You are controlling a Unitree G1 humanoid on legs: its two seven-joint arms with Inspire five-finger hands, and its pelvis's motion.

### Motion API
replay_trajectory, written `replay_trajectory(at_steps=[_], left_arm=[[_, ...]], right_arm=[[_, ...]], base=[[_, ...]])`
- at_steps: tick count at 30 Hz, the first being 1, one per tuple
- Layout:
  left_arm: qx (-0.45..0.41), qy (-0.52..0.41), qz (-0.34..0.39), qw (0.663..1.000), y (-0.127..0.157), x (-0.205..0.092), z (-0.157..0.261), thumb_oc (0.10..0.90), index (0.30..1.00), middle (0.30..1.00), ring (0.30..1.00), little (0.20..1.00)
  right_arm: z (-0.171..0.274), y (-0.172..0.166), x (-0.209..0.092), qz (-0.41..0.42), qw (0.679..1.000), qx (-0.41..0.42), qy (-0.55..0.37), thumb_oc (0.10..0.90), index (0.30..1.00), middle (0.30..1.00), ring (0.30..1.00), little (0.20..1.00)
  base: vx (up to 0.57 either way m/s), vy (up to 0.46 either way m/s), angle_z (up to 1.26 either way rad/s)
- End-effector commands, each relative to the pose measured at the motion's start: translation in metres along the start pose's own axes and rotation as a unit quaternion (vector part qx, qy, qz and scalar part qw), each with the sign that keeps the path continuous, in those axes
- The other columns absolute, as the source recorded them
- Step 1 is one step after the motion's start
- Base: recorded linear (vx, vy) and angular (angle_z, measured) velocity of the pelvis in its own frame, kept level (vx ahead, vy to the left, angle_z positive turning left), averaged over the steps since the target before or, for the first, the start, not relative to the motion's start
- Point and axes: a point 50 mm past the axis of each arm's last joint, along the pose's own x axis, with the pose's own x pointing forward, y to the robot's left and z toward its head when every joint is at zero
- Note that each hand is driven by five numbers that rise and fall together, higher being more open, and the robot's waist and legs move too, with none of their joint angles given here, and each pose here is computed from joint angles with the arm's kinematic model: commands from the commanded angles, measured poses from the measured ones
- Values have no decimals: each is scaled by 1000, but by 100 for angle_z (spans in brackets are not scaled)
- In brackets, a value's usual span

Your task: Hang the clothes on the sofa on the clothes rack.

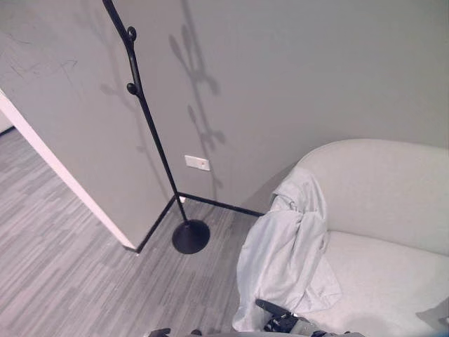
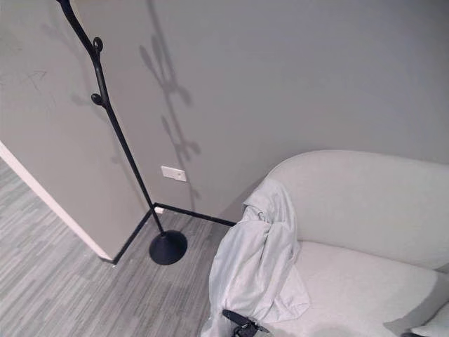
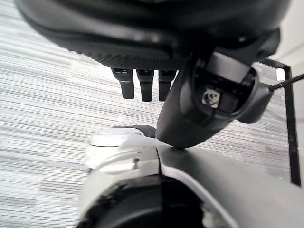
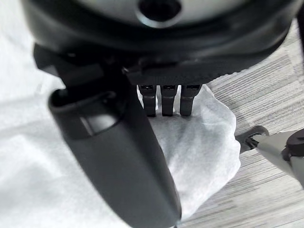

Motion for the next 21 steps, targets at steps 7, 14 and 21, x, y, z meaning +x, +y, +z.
replay_trajectory(at_steps=[7,14,21], left_arm=[[-9,-18,12,1000,16,3,20,800,900,900,900,900],[31,-29,-4,999,14,3,24,800,900,900,900,900],[124,-105,-40,986,4,3,68,800,900,900,900,900]], right_arm=[[42,-66,-5,-135,981,103,-93,800,900,900,900,900],[36,-88,-7,-146,975,150,-77,800,900,900,900,900],[85,-70,-13,-106,984,105,-95,800,900,900,900,900]], base=[[44,21,16],[24,64,12],[-49,69,26]])
